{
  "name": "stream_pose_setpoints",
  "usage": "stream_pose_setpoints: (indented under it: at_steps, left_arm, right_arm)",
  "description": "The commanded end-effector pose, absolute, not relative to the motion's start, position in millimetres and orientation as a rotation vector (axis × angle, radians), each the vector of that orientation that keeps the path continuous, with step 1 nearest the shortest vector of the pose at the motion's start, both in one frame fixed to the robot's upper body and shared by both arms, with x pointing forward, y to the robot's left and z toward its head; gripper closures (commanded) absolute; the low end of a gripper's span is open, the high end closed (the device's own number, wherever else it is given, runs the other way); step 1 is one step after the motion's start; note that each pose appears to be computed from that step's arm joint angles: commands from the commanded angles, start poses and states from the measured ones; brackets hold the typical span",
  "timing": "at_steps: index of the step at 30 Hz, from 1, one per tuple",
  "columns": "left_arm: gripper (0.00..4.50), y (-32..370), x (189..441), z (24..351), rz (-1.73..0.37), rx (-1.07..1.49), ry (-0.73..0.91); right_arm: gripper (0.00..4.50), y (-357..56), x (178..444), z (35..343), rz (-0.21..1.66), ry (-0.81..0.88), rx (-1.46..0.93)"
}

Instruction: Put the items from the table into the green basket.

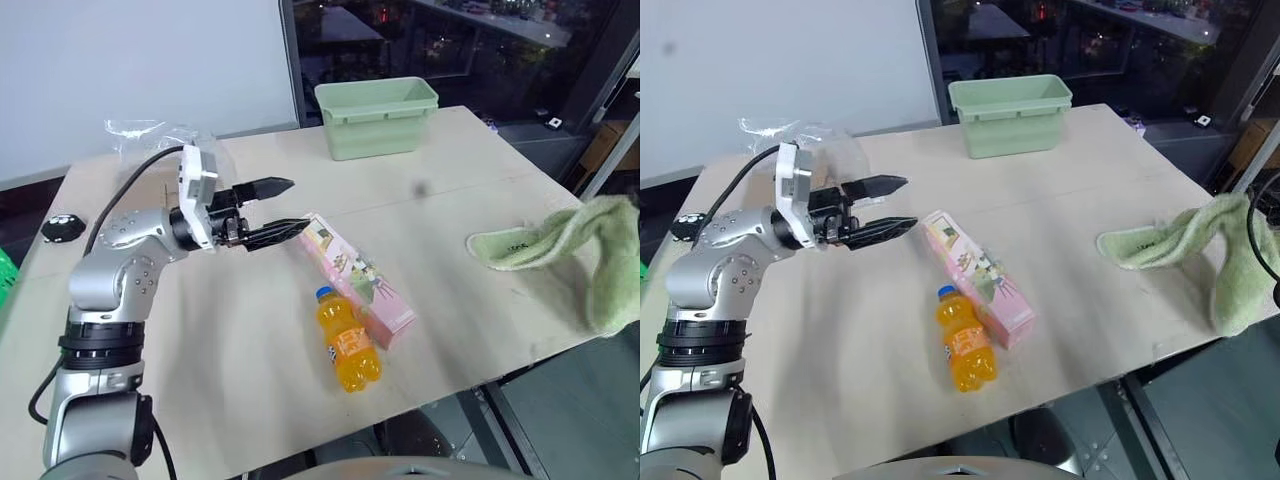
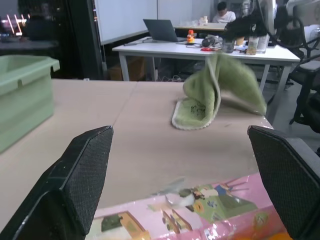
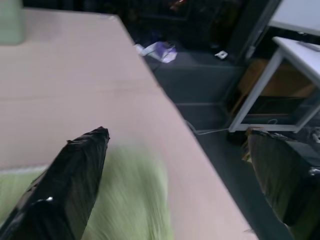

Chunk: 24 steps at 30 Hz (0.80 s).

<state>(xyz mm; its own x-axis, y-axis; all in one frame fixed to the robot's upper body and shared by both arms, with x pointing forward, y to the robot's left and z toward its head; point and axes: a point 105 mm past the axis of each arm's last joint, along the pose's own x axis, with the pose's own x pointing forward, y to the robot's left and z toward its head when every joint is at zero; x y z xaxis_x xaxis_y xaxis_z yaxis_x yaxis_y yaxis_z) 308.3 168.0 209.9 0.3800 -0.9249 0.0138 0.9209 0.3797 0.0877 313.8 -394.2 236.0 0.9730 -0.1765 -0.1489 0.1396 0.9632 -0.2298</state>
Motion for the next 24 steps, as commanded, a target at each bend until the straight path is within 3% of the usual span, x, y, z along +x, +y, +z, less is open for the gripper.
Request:
stream_pose_setpoints:
  at_steps: [1, 7, 9, 12, 20, 24]
  left_arm:
    - [0.00, 170, 307, 221, -1.145, 0.106, -0.111]
    - [0.00, 178, 308, 212, -1.098, 0.143, -0.068]
    - [0.00, 183, 303, 205, -1.086, 0.152, -0.031]
    - [0.00, 191, 294, 197, -1.075, 0.169, 0.024]
    - [0.00, 210, 271, 175, -0.988, 0.204, 0.137]
    - [0.00, 214, 248, 169, -0.992, 0.174, 0.190]
  right_arm:
    - [0.02, -394, 314, 283, -0.157, -0.030, -0.281]
    - [0.02, -320, 310, 269, 0.264, -0.054, -0.299]
    - [0.02, -275, 294, 245, 0.533, 0.022, -0.260]
    - [0.02, -241, 271, 215, 0.748, 0.148, -0.226]
    - [0.02, -215, 259, 187, 0.888, 0.254, -0.178]
    - [0.02, -197, 256, 177, 0.953, 0.267, -0.149]
